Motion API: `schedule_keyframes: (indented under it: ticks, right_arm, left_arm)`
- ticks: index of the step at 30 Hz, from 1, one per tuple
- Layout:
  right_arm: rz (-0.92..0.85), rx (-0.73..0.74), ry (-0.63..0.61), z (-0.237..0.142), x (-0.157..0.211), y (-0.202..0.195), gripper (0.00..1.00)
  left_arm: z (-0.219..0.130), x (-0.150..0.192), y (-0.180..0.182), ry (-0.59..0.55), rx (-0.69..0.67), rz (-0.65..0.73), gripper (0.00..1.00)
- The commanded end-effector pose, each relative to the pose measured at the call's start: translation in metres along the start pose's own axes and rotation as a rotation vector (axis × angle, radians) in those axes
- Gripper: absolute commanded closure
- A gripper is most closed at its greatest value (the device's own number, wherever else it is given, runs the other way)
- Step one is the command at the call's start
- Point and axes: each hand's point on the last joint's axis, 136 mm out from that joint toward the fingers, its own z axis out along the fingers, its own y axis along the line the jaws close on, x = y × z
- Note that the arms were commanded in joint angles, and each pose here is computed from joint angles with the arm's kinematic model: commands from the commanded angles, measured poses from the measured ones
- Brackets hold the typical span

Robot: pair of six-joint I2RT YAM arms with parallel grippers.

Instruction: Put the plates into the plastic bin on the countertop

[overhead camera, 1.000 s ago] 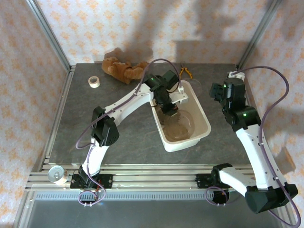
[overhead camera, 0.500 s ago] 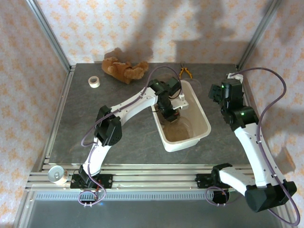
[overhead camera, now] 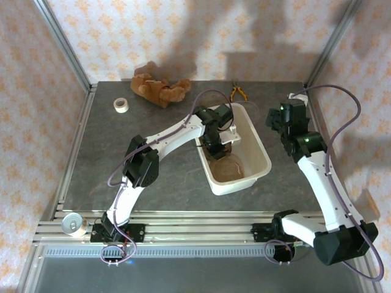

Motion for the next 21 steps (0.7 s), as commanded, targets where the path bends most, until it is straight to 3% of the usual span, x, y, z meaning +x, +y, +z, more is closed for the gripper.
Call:
schedule_keyframes:
  ticks: [1, 14, 21]
  right_arm:
    - [0.023, 0.008, -0.003, 0.004, -0.003, -0.001, 0.18]
    - [0.025, -0.001, 0.028, 0.017, 0.001, 0.001, 0.18]
    - [0.026, -0.006, 0.042, 0.020, 0.004, 0.001, 0.18]
  left_arm:
    - [0.018, 0.016, -0.011, 0.088, 0.031, 0.010, 1.00]
    - [0.032, 0.027, -0.013, 0.156, -0.007, 0.034, 1.00]
    - [0.024, 0.017, -0.007, 0.125, -0.051, 0.038, 0.82]
